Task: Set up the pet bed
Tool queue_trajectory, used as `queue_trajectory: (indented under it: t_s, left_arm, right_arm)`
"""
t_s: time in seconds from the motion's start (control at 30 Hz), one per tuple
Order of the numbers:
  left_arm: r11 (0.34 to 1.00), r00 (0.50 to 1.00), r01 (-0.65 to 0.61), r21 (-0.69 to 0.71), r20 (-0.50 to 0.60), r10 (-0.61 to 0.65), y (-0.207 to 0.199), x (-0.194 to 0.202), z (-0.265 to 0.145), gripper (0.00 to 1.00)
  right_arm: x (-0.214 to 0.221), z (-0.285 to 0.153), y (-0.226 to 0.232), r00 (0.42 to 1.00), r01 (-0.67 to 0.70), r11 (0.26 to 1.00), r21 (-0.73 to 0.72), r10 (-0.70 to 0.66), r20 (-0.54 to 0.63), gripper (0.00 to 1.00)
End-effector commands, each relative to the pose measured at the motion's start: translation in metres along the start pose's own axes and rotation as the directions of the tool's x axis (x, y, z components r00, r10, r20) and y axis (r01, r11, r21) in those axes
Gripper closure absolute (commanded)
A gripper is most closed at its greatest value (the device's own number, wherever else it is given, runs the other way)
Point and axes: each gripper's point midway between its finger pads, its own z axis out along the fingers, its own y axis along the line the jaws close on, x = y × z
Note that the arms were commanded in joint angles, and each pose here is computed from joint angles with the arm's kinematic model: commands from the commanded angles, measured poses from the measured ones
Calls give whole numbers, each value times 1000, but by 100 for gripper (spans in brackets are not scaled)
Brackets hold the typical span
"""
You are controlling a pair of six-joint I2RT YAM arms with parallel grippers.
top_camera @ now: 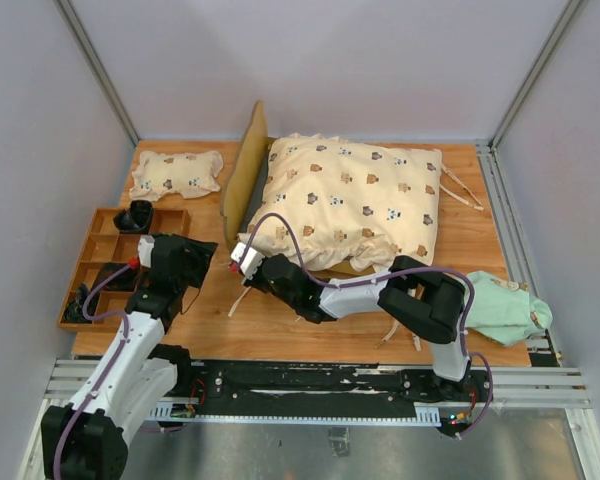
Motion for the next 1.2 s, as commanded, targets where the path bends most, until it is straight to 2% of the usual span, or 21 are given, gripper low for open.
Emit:
queue_trajectory:
  t_s: [0.0,0.23,0.57,0.8,1.1,1.17]
  left_arm:
    - [997,998,-34,71,-43,37,-21,1,-7,33]
    - [996,994,-46,75,-97,53,-18,14,1,33]
    - [998,979,47,45,-198,-38,-11,33,-3,37]
    - [997,984,61,41,-168,-53,-9,28,-3,49]
    - [996,979,84,13,-189,-80,-3,33,0,52]
    - [996,977,89,29,-196,-81,-6,34,1,60]
  right_arm:
    - [-25,-8,-2,997,4,1000,-4,-4,81,100]
    - [-26,-7,-1,997,19,1000,-9,-19,80,100]
    - [-26,-3,-3,997,18,1000,8,-18,74,100]
    - [-27,-2,-4,997,15,1000,14,-16,77,100]
    - [-29,0,-4,996,15,1000,18,-17,83,100]
    - [-29,0,-4,996,15,1000,20,-17,85,100]
